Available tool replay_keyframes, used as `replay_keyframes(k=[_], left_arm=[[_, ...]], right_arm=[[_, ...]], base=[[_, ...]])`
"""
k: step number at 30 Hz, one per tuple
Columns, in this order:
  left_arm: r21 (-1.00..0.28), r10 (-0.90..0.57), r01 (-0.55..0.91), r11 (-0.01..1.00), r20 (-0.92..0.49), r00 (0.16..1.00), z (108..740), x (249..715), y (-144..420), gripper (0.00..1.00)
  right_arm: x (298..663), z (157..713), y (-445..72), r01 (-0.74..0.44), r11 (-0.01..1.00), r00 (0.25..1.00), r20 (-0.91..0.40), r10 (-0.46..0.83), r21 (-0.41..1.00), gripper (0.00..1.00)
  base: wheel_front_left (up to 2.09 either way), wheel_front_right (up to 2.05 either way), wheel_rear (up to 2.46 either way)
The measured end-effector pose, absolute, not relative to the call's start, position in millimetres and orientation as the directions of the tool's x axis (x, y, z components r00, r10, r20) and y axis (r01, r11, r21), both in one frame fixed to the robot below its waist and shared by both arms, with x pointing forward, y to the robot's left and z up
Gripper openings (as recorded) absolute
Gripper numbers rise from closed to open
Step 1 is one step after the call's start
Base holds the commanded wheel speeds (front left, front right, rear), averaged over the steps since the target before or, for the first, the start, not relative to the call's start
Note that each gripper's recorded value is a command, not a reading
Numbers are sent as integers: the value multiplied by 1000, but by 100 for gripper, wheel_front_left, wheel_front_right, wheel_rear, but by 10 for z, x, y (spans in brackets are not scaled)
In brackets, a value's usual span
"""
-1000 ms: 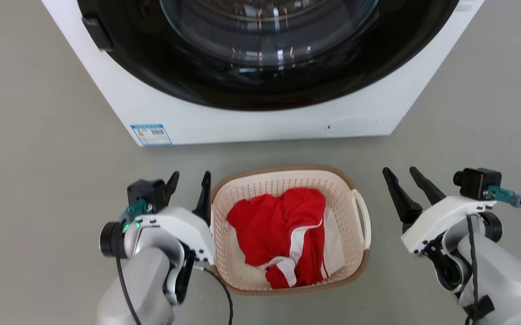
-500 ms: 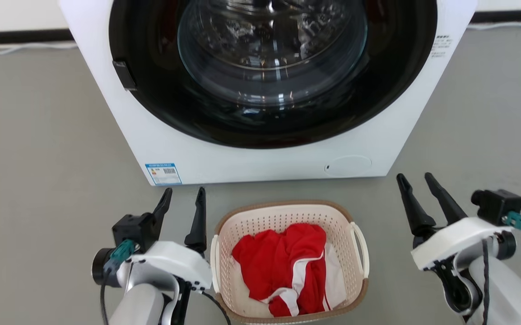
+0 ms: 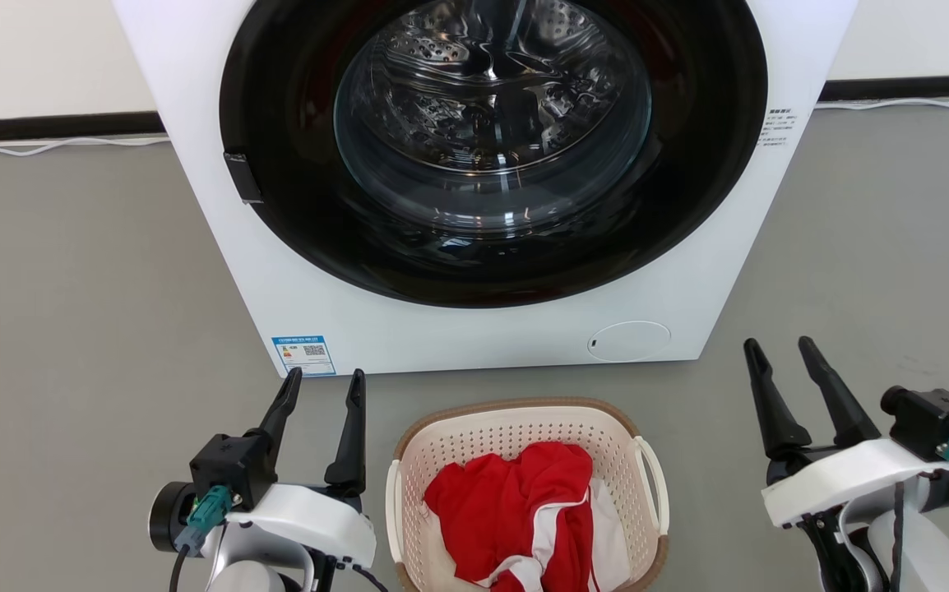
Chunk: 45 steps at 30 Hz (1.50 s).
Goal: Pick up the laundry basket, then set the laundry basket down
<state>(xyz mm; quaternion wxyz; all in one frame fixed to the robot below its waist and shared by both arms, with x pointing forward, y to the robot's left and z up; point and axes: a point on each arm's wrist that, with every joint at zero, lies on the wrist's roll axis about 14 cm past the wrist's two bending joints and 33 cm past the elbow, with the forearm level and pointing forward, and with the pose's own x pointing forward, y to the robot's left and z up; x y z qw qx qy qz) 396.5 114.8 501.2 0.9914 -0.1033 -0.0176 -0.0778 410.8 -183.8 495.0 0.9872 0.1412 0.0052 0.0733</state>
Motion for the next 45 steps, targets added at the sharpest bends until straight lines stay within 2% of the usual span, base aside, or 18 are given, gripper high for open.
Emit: replay_keyframes(k=[13, 40, 41, 45], left_arm=[[-189, -137, 143, 972, 43, 990, 4974, 3886, 1185, 100], [-206, -138, 142, 968, 30, 990, 4938, 3879, 1161, 100], [-225, -135, 137, 965, 28, 990, 4934, 3879, 1165, 0], [-233, -129, 117, 965, -39, 991, 4719, 3788, 1179, 0]], right_arm=[[4046, 5008, -1973, -102, 964, 995, 36, 97, 244, 100], [4048, 5002, -1957, -106, 968, 994, 34, 101, 228, 100], [4045, 4998, -1959, -105, 968, 994, 33, 100, 228, 0], [3936, 4761, -1923, -83, 964, 995, -37, 95, 252, 0]], base=[[0, 0, 0], [0, 0, 0], [0, 0, 0], [0, 0, 0]])
